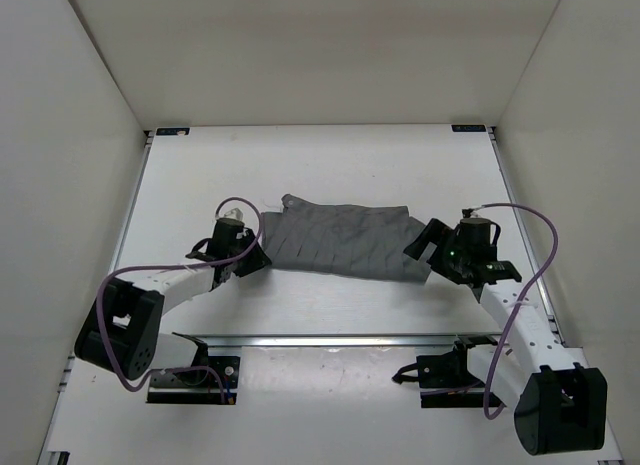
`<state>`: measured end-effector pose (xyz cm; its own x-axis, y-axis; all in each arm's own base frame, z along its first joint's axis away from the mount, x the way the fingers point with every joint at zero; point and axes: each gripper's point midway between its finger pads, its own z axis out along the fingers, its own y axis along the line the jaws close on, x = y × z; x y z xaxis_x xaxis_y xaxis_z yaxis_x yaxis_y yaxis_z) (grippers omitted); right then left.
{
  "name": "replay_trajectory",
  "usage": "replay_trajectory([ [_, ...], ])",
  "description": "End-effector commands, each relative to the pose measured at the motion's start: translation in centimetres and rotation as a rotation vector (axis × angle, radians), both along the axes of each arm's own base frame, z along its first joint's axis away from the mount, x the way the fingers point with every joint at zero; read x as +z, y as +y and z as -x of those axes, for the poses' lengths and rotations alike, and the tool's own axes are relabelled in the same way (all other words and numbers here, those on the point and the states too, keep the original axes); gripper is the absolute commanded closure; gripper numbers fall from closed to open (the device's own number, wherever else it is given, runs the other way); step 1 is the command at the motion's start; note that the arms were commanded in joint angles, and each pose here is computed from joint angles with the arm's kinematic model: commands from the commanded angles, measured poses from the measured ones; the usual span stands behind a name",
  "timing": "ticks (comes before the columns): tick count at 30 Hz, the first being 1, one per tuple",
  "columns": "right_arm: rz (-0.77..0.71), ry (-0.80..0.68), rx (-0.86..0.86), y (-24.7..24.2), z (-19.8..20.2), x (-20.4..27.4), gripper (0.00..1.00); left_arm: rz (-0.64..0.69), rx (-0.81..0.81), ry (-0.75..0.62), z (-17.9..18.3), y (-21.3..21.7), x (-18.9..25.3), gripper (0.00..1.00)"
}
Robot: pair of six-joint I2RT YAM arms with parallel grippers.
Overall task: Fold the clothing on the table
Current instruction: Fold the skirt
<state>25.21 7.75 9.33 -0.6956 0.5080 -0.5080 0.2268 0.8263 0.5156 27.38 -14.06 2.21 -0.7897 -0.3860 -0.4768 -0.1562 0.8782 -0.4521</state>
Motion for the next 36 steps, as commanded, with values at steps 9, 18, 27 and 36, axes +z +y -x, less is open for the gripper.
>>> replay_trajectory([
  [9,-0.063,-0.049,-0.001,0.7,0.0,0.6,0.02,0.079,0.124,-0.097,-2.6,-0.4,0.4,1.0],
  [18,-0.132,0.021,0.002,1.9,1.9,-2.8,0.23,0.156,0.282,-0.179,1.8,2.4,1.1,1.0],
  [27,-0.237,0.014,-0.001,3.6,0.7,-4.6,0.33,0.184,0.274,-0.227,2.3,2.7,2.2,1.0],
  [36,-0.232,-0.023,-0.003,3.5,-1.5,-3.7,1.0,0.147,0.248,-0.187,2.8,2.4,0.5,1.0],
])
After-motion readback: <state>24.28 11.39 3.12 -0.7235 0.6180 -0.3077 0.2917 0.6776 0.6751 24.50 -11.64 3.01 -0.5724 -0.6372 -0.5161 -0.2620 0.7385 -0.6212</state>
